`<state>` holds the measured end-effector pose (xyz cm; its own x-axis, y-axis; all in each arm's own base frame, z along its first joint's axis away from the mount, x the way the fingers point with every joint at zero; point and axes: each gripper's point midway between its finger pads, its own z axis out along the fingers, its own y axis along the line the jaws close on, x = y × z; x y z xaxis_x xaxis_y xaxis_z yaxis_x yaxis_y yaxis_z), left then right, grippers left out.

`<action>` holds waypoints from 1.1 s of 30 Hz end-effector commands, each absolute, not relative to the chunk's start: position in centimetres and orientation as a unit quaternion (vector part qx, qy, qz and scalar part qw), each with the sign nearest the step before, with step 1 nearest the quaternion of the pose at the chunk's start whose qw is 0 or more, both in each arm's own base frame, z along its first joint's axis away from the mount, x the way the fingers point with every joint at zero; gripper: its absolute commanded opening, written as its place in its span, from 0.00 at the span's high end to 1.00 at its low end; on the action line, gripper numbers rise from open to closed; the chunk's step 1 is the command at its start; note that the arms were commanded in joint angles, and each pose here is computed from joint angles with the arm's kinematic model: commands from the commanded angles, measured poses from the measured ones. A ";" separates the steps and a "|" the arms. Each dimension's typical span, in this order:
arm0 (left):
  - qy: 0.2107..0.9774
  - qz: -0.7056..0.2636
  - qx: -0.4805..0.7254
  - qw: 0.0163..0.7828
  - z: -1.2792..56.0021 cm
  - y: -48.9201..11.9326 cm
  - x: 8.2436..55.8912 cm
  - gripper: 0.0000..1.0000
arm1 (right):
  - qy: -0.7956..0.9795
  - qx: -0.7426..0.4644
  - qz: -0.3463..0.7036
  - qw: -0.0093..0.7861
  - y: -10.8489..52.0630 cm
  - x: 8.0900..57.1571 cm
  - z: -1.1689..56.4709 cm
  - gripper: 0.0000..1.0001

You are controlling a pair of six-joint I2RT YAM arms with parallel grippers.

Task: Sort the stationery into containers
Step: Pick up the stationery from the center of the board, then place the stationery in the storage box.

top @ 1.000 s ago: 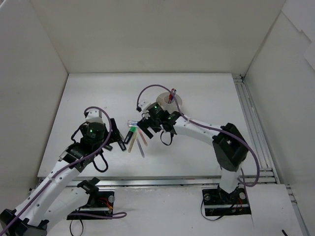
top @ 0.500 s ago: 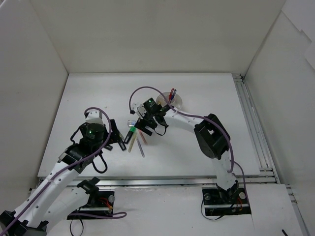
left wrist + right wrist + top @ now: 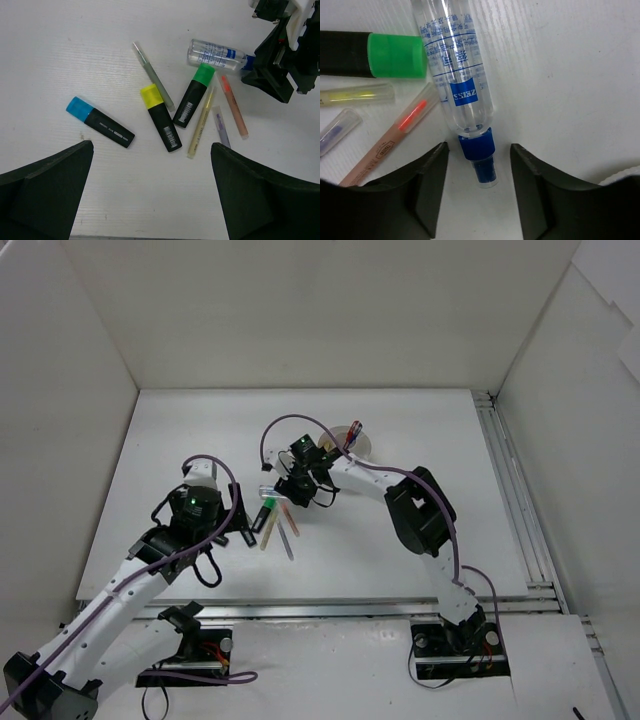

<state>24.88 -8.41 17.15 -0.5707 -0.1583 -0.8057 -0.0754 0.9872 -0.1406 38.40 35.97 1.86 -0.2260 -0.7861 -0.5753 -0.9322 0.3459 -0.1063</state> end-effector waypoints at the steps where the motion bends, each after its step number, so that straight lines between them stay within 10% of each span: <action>1: 0.863 -0.054 -0.071 0.497 20.5 -8.6 26.4 0.00 | 0.758 -0.566 0.151 0.286 36.9 38.3 3.3 0.53; 13: 0.863 -0.067 -0.059 0.497 20.8 -9.4 26.7 0.00 | 0.742 -0.563 0.178 0.317 36.4 37.1 8.1 0.96; 33: 0.857 -0.183 0.040 0.480 19.6 -15.8 27.1 0.00 | 0.896 -0.351 0.059 0.265 26.8 26.4 16.0 1.00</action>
<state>26.37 -14.23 18.02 -0.5832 -0.0923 -0.8071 0.1841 0.9526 -0.2420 26.65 30.97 15.34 -0.4931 -0.6522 -0.5758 -0.7888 0.6143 -0.0202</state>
